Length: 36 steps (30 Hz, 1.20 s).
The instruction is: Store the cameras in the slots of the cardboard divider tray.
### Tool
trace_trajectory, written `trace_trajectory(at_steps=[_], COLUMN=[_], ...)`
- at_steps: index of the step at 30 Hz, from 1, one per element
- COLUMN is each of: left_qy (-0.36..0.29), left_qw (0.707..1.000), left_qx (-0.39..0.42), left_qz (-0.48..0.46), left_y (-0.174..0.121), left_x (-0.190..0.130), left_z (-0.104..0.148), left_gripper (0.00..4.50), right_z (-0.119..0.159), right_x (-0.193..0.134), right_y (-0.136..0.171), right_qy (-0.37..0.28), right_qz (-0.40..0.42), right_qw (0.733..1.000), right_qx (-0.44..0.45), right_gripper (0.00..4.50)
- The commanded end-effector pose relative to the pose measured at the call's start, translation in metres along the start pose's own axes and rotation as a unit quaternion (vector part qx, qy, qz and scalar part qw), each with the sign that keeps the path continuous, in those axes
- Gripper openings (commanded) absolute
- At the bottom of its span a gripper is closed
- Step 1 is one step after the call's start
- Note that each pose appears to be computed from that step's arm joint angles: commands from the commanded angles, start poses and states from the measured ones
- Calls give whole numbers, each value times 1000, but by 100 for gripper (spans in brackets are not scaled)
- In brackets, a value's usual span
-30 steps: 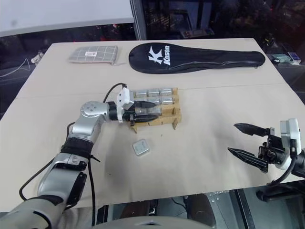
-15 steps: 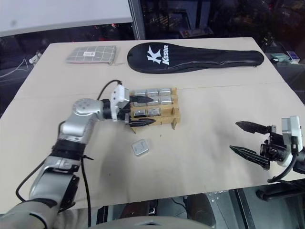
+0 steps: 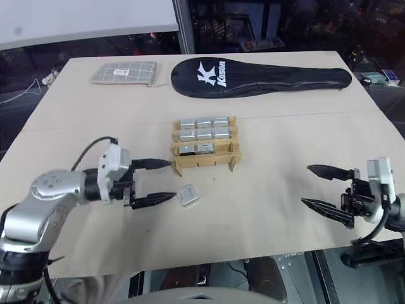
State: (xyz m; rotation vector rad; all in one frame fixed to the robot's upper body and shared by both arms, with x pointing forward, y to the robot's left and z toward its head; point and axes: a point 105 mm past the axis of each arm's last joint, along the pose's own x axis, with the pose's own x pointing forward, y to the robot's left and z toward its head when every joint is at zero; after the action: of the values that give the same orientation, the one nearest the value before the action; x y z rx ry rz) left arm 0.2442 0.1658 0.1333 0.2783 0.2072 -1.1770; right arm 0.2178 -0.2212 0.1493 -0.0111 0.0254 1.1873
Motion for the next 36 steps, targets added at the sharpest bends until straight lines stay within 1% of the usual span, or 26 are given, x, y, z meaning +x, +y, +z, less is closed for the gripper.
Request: trace_trajectory(at_steps=[1,4,6,8,11,14,15,19,21,22,24,26,29,32,34,35,36], left_qy=[-12,12,21,24,45,50,51,62,63,54,37,35,41,45,44,43,43], left_qw=[999,999,999,999,998,998,998,997,997,997,998,998,997,997,997,997,997], left_qx=[29,27,21,16,18,21,22,14,14,20,17,15,15,14,14,14,14], left_qz=[17,28,28,31,36,42,42,43,42,45,49,51,57,58,57,57,57], left_y=[-3,-5,-6,-7,-10,-13,-13,-23,-27,-28,-30,-31,-31,-31,-30,-30,-29], left_x=[-2,-20,-28,-40,-58,-71,-73,-86,-89,-88,-88,-88,-91,-92,-91,-90,-90], left_z=[11,6,4,4,3,7,8,7,6,9,14,16,15,14,13,13,13], left_gripper=[445,445,445,445,445,445,445,445,445,445,445,445,445,445,445,450,450], right_z=[2,-10,-18,-26,-31,-36,-37,-42,-46,-50,-56,-58,-54,-53,-51,-49,-49], right_x=[10,35,50,77,120,163,171,219,233,240,247,253,263,266,267,267,267], right_y=[6,14,13,10,10,9,9,19,22,24,26,29,34,38,40,41,42], right_qy=[-1,20,46,63,58,70,75,105,117,127,148,157,144,140,130,124,122], right_qz=[24,70,80,97,133,157,164,214,229,242,261,274,284,294,293,293,294], right_qw=[1000,997,995,992,987,980,979,964,957,950,939,933,932,928,932,933,933], right_qx=[-17,-14,-29,-53,-70,-96,-99,-116,-133,-152,-171,-173,-174,-180,-172,-168,-168], right_gripper=[450,450,450,450,450,450,450,450,450,450,450,450,450,450,450,398,369])
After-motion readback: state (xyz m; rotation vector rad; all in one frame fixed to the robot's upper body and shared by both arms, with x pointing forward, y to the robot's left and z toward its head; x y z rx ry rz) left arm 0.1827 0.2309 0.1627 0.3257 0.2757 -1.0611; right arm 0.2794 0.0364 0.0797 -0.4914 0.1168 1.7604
